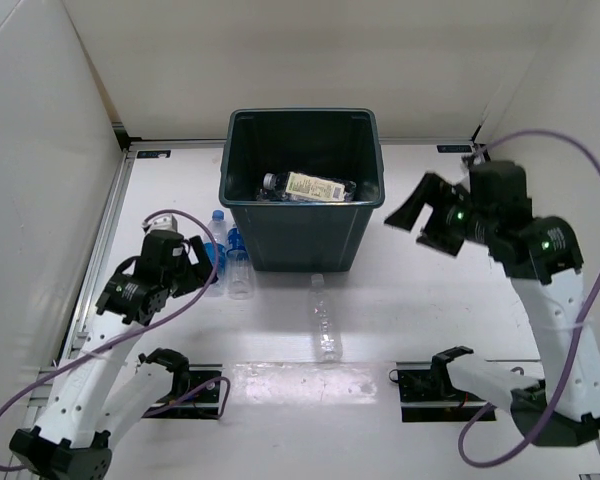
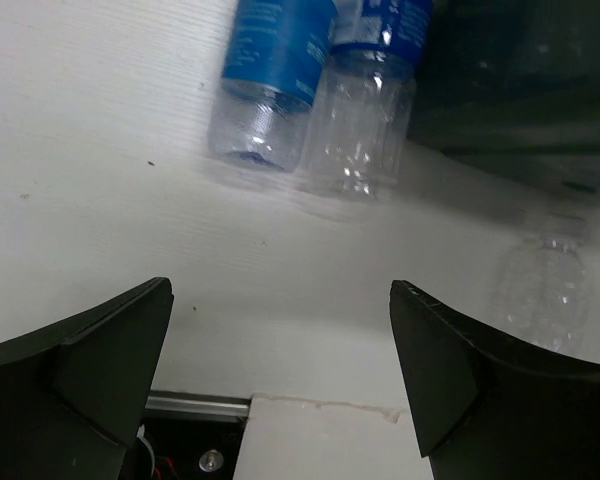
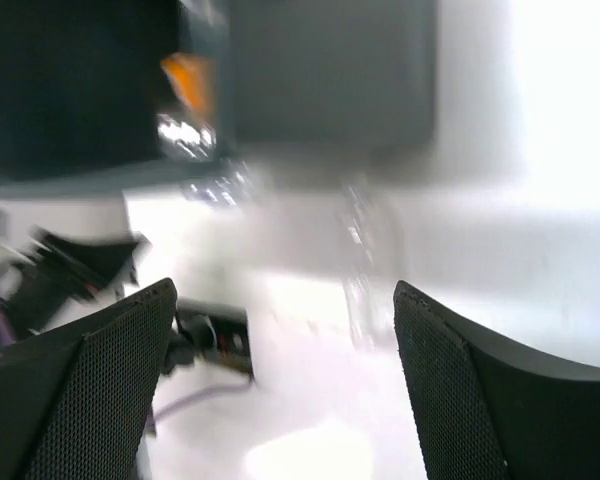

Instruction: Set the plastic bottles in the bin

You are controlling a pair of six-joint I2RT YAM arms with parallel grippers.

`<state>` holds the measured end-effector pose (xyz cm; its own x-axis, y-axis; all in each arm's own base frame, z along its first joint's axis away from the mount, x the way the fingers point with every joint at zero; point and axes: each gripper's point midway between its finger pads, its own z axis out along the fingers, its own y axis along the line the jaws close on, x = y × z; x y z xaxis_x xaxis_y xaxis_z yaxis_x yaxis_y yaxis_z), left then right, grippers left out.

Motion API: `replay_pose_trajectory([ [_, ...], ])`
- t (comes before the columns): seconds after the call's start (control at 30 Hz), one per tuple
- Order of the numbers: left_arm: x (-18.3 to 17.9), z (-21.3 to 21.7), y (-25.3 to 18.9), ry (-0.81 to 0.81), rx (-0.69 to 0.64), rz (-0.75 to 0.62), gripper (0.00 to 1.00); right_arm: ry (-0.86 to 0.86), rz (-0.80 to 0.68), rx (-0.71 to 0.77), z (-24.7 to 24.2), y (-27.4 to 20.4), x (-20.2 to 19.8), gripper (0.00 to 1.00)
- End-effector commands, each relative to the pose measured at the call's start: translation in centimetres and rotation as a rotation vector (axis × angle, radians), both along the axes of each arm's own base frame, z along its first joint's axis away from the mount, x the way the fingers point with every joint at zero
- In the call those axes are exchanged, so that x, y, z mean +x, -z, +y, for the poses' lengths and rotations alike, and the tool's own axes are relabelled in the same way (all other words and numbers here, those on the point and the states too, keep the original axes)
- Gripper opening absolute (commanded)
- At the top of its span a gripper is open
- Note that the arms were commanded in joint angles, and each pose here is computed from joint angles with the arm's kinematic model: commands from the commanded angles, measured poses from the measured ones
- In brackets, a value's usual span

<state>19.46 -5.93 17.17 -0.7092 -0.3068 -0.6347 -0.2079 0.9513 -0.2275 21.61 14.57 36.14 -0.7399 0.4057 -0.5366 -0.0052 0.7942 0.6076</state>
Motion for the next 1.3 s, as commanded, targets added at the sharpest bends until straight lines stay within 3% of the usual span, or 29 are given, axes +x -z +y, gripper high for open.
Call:
replay_pose_trajectory([
  [0.0,2.6,0.2,-0.8,-0.009,-0.026,-0.043,1.0,0.068,0.1,0.03,-0.6,3.0,-2.0,0.9],
  [0.17,6.2,0.7,0.0,-0.119,-0.139,-0.125,1.0,0.121,0.104,0.065,-3.6,1.8,-4.0,0.9],
  [0.27,7.1,0.1,1.0,-0.095,-0.158,-0.124,1.0,0.125,0.113,0.053,-5.1,1.4,-4.6,0.9],
  [0.5,8.2,2.1,3.5,-0.022,0.045,-0.063,1.0,0.142,0.206,0.1,-5.3,3.9,-6.3,0.9],
  [0.83,11.4,1.6,5.4,-0.008,0.056,-0.07,1.0,0.185,0.194,0.108,-7.7,2.0,-4.2,0.9],
  [1.07,13.0,2.0,8.0,-0.025,0.104,0.018,1.0,0.186,0.189,0.117,-8.2,1.4,-2.0,0.9],
  [1.27,13.5,1.0,9.8,-0.009,0.059,0.053,1.0,0.214,0.212,0.154,-8.7,2.1,-0.8,0.9],
])
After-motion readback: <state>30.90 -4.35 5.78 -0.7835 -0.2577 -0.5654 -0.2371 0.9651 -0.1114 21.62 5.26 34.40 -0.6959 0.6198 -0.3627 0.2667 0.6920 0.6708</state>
